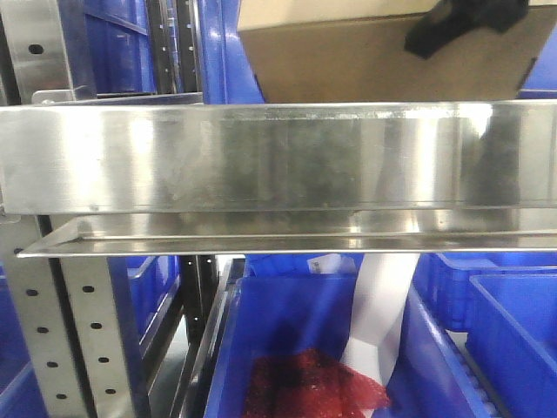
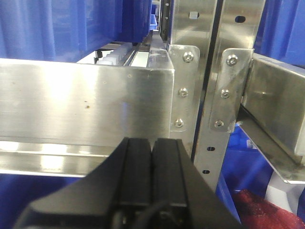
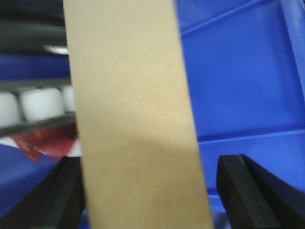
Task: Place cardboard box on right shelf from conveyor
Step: 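Lower the box onto the shelf and open the right gripper, then withdraw the right gripper from the box on the shelf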
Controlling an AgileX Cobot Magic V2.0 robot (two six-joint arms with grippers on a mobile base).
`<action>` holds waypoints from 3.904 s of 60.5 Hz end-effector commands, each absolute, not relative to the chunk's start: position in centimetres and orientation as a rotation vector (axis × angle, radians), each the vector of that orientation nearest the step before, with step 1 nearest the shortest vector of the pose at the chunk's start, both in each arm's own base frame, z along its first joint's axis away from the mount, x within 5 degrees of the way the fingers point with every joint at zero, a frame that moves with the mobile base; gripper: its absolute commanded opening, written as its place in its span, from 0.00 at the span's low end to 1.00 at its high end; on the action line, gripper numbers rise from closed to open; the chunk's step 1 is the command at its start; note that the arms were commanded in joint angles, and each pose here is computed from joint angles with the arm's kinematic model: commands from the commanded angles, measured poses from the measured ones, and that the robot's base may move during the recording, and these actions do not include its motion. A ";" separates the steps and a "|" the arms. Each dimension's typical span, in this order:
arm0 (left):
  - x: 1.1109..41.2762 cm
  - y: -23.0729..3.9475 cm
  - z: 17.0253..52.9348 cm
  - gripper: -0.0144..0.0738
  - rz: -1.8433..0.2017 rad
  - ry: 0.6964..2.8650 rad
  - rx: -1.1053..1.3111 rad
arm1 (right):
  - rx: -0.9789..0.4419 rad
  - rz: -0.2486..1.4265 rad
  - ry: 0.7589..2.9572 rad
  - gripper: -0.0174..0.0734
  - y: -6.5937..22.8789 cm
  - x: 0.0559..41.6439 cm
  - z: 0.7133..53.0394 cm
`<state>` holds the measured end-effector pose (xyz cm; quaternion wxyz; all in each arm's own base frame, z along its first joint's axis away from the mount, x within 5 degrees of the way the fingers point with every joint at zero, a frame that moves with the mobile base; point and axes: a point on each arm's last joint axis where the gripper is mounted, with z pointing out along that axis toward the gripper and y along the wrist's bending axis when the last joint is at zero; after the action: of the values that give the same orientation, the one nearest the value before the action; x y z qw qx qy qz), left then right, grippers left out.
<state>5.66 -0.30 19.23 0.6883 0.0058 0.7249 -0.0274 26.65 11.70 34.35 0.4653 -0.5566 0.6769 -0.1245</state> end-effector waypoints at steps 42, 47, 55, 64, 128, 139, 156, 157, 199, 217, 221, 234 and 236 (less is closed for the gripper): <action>5.6 -0.3 19.8 0.03 -0.068 1.530 0.009 | -0.370 0.434 1.738 0.26 7.5 15.2 39.2; 5.6 -0.3 19.8 0.03 -0.068 1.530 0.009 | -0.338 0.436 1.693 0.26 7.0 14.4 38.7; 5.6 -0.3 19.8 0.03 -0.068 1.530 0.009 | -0.332 0.435 1.678 0.26 6.7 13.7 38.3; 5.6 -0.3 19.8 0.03 -0.068 1.530 0.009 | -0.335 0.435 1.686 0.26 6.7 13.8 38.2; 5.6 -0.3 19.8 0.03 -0.068 1.530 0.009 | -0.096 0.164 1.540 0.26 1.4 8.3 30.1; 5.6 -0.3 19.8 0.03 -0.068 1.530 0.009 | 0.001 0.067 1.455 0.26 0.3 6.9 26.2; 5.6 -0.3 19.8 0.03 -0.068 1.530 0.009 | 0.087 -0.018 1.437 0.26 -0.4 5.9 21.8; 5.6 -0.3 19.8 0.03 -0.068 1.530 0.009 | 0.088 -0.019 1.430 0.26 -0.4 5.8 21.6; 5.6 -0.3 19.8 0.03 -0.068 1.530 0.009 | 0.088 -0.021 1.413 0.26 -0.4 5.4 21.2; 5.6 -0.3 19.8 0.03 -0.068 1.530 0.009 | 0.088 -0.021 1.413 0.26 -0.4 5.4 21.2; 5.6 -0.3 19.8 0.03 -0.068 1.530 0.009 | 0.088 -0.021 1.413 0.26 -0.4 5.4 21.2; 5.6 -0.3 19.8 0.03 -0.068 1.530 0.009 | 0.088 -0.021 1.413 0.26 -0.4 5.4 21.2; 5.6 -0.3 19.8 0.03 -0.068 1.530 0.009 | 0.088 -0.021 1.413 0.26 -0.4 5.4 21.2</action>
<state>5.66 -0.30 19.23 0.6883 0.0058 0.7249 -0.0274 5.69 -0.41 20.07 0.7202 0.0425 0.6924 -0.0080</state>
